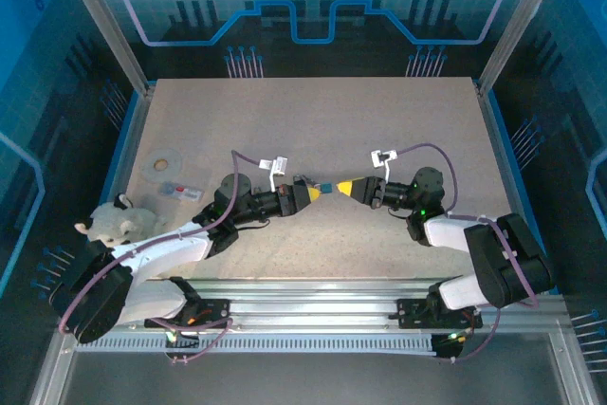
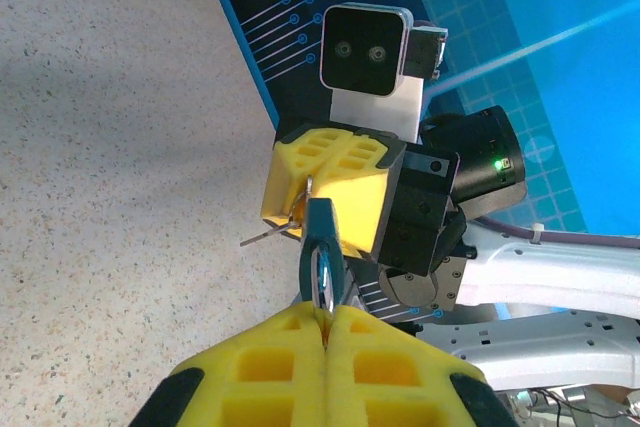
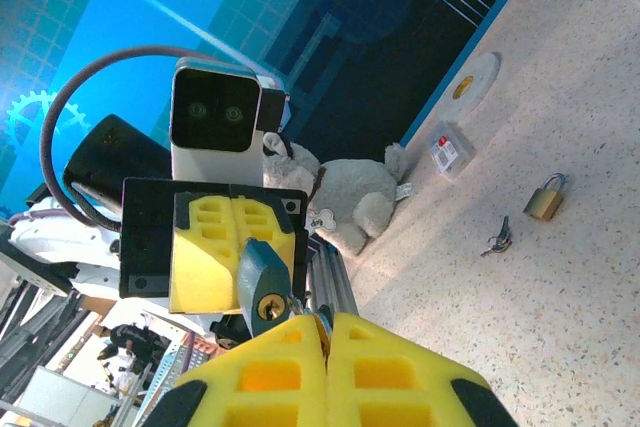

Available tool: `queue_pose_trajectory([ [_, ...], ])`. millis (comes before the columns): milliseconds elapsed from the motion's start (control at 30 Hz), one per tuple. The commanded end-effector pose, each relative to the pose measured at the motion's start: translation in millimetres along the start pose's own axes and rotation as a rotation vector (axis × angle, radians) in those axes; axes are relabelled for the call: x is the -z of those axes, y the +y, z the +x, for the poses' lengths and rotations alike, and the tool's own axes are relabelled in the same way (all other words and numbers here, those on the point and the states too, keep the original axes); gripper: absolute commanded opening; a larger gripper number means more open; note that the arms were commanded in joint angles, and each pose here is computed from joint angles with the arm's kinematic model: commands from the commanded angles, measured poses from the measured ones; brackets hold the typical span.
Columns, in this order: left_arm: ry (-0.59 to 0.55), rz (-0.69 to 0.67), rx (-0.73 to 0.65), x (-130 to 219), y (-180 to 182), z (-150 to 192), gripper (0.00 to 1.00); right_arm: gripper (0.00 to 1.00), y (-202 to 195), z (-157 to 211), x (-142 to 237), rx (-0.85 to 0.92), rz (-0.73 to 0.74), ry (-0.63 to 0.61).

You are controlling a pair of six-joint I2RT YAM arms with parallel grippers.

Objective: Lock with the key

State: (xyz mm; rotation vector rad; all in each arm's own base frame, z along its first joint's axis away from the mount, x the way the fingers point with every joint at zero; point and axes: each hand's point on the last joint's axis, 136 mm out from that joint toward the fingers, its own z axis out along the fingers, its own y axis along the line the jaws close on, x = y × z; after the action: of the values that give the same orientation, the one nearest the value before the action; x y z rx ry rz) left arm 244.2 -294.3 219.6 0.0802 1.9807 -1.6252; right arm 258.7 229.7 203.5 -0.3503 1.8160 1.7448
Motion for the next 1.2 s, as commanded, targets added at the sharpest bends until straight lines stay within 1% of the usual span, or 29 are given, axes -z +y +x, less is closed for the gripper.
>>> queue_pose_trajectory([
  [0,-0.027,0.037,-0.014,4.5,-9.9,-5.4,0.00,0.00,0.5,-8.0,4.6,0.019,-0.004,-0.036],
  [267,-0.028,0.029,-0.026,5.5,-9.3,-5.2,0.00,0.00,-2.4,-12.7,10.3,0.009,0.006,-0.062],
  [533,-0.010,-0.019,-0.057,5.7,-4.4,-4.2,0.00,0.00,-8.4,-17.0,19.9,0.015,0.065,-0.097],
  [667,0.013,-0.065,-0.071,4.5,1.0,-2.9,0.00,0.00,-9.6,-16.3,24.8,0.050,0.137,-0.104],
  [867,0.028,-0.127,-0.113,7.8,5.2,-3.6,0.00,0.00,-10.9,-18.1,42.7,0.142,0.323,-0.149],
  [1167,0.052,-0.221,-0.173,11.8,8.9,-8.3,0.00,0.00,-8.0,-25.1,64.5,0.208,0.455,-0.233],
])
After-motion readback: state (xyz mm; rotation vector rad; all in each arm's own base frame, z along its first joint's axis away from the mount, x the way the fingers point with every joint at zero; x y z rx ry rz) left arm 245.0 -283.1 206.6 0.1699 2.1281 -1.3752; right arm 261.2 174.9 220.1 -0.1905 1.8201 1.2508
